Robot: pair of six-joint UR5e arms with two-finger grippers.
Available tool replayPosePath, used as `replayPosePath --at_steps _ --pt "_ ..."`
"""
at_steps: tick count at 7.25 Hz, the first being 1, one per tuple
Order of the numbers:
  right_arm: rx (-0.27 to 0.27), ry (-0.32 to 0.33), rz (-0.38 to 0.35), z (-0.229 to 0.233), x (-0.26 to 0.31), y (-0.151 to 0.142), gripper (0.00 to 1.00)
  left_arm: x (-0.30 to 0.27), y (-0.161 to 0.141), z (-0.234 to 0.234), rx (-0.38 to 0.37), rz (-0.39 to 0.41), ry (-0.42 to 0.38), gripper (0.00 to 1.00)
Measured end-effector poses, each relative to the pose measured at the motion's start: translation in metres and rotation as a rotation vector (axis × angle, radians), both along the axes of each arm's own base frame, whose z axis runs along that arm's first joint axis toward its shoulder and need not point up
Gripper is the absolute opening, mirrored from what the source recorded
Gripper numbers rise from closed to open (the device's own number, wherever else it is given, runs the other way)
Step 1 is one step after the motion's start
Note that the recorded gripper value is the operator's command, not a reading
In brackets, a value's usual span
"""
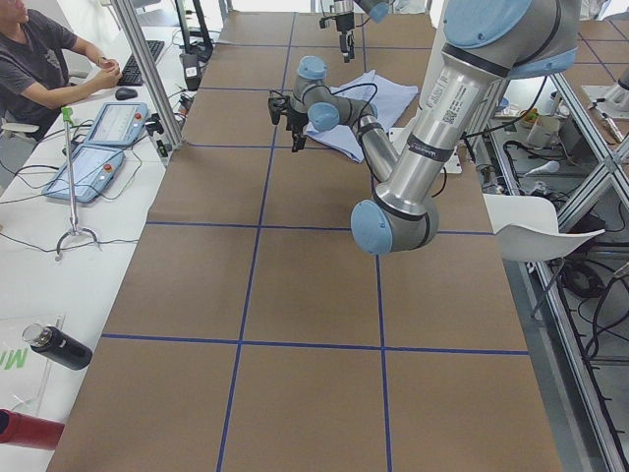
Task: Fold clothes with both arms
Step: 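Release the shirt and raise the right gripper while the left gripper lowers, then grasp the shirt's side edge nearest the left gripper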
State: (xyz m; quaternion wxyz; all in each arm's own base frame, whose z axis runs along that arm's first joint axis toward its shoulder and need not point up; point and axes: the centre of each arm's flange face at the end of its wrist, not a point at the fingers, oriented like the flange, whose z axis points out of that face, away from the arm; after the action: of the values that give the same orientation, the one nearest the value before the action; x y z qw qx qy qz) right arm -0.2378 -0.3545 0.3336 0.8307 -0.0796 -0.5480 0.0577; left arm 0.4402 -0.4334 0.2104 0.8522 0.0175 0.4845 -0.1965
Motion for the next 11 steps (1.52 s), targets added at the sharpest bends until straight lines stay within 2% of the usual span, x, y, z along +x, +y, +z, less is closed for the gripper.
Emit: replayPosePath --at_steps 1,3,4,7,11 --pt "0.049 -0.007 0.034 -0.003 0.015 -0.016 1.00 0.024 0.033 -0.001 -0.062 0.023 0.035 0.99" --pt "0.076 -0.006 0.093 -0.005 0.030 -0.045 1.00 0.075 0.101 -0.002 -0.198 0.064 0.077 0.97" --pt "0.080 -0.005 0.113 -0.005 0.036 -0.051 1.00 0.094 0.123 0.004 -0.232 0.077 0.067 0.97" --pt "0.086 -0.008 0.129 -0.008 0.042 -0.055 1.00 0.134 0.140 0.032 -0.257 0.084 0.013 0.93" --pt "0.087 -0.010 0.134 -0.009 0.045 -0.055 1.00 0.146 0.149 0.030 -0.257 0.100 0.020 0.93"
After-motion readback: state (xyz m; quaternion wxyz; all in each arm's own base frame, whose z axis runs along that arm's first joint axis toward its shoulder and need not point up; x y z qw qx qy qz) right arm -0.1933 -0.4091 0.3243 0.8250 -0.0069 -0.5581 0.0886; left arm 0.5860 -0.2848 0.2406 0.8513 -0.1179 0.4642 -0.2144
